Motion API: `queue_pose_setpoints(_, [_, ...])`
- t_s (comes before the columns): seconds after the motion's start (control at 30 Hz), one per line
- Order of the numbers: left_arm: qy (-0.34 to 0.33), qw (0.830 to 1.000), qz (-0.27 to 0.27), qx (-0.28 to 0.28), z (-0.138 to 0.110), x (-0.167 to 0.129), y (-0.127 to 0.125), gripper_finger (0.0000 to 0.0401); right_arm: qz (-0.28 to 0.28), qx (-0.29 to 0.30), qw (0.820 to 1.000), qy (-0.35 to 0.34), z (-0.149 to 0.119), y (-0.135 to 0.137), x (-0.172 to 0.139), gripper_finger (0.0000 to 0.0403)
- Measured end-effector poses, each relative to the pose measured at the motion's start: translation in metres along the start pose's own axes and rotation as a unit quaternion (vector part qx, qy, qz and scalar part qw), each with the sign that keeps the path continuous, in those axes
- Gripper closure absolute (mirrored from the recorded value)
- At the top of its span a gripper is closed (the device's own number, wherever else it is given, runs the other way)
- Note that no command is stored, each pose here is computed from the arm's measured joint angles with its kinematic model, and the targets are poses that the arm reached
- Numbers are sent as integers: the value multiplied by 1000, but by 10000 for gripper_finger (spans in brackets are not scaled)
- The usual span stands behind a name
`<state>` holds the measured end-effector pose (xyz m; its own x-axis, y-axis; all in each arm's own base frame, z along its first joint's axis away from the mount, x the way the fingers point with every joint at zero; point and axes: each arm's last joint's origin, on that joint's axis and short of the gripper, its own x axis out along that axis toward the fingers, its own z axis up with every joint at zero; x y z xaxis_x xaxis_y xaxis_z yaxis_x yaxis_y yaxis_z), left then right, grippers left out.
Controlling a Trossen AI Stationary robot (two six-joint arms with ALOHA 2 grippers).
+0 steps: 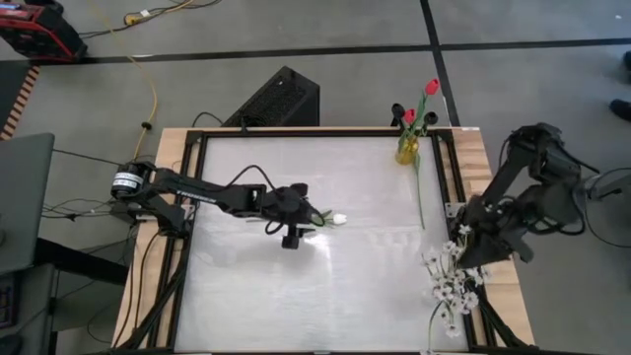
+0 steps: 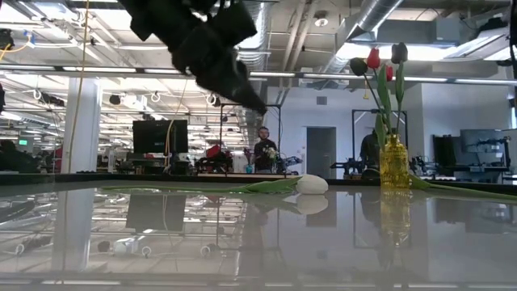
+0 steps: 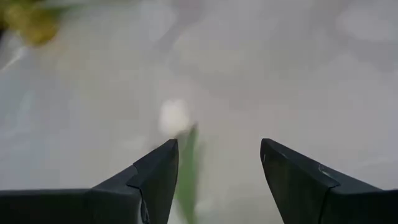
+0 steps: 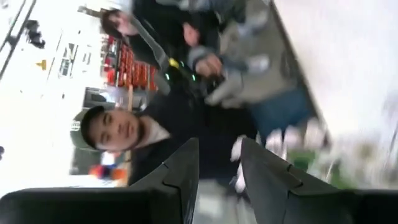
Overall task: Sort flowers into vase by color
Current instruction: Put the bottom white flower into the transparent flower vase
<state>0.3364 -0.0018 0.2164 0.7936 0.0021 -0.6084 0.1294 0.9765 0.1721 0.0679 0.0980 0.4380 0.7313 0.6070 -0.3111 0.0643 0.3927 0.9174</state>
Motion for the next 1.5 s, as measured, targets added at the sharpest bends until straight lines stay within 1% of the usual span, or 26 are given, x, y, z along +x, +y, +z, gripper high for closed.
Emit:
queue_pose_setpoints(0.07, [28, 999, 40, 3, -11, 2, 1, 183, -7, -48, 998, -35, 5, -1, 1, 258])
queue_pose_setpoints(0.13, [54, 996, 76, 5, -29, 4, 3, 183, -21, -75, 995, -59, 10, -2, 2, 258])
queue_pose_setpoints(0.2, [62, 994, 89, -9, -47, 7, 6, 183, -34, -108, 991, -65, 14, -4, 3, 258])
queue_pose_setpoints(0.33, [76, 991, 87, -66, -81, 8, 12, 183, -58, -188, 977, -87, 21, -7, 5, 258])
queue_pose_setpoints(0.4, [86, 988, 88, -92, -93, 7, 13, 183, -70, -223, 968, -95, 24, -7, 6, 258])
queue_pose_setpoints(0.57, [98, 987, 49, -120, -111, 6, 7, 185, -99, -299, 942, -114, 32, -10, 7, 258])
queue_pose_setpoints(0.7, [105, 984, 63, -132, -121, 5, 4, 197, -120, -341, 923, -129, 38, -11, 7, 258])
queue_pose_setpoints(0.77, [113, 981, 64, -145, -127, 4, 2, 213, -135, -357, 913, -141, 40, -12, 7, 258])
queue_pose_setpoints(0.83, [118, 979, 64, -154, -131, 3, 1, 240, -145, -368, 907, -148, 42, -12, 7, 258])
queue_pose_setpoints(0.93, [122, 977, 63, -162, -137, 2, -2, 302, -158, -368, 903, -159, 45, -13, 8, 258])
queue_pose_setpoints(1.0, [125, 976, 64, -167, -139, 2, -2, 359, -161, -365, 902, -163, 46, -13, 8, 258])
queue_pose_setpoints(1.03, [126, 975, 64, -171, -139, 2, -2, 379, -161, -363, 903, -163, 46, -13, 8, 258])
queue_pose_setpoints(1.07, [124, 975, 65, -173, -139, 2, -2, 388, -161, -360, 904, -165, 46, -13, 8, 258])
queue_pose_setpoints(1.17, [105, 978, 66, -166, -136, 2, -2, 397, -158, -359, 904, -170, 47, -12, 10, 258])
queue_pose_setpoints(1.27, [57, 985, 63, -151, -123, -2, 1, 400, -165, -365, 899, -176, 48, -11, 15, 258])
queue_pose_setpoints(1.33, [-1, 989, 60, -138, -108, -6, 4, 401, -177, -381, 891, -175, 49, -10, 23, 258])
queue_pose_setpoints(1.4, [-78, 988, 59, -124, -90, -13, 8, 401, -199, -394, 880, -174, 51, -11, 32, 258])
queue_pose_setpoints(1.47, [-151, 980, 62, -114, -75, -20, 11, 401, -221, -403, 872, -171, 53, -13, 42, 258])
queue_pose_setpoints(1.5, [-188, 974, 67, -111, -68, -23, 13, 401, -232, -408, 867, -169, 55, -14, 47, 258])
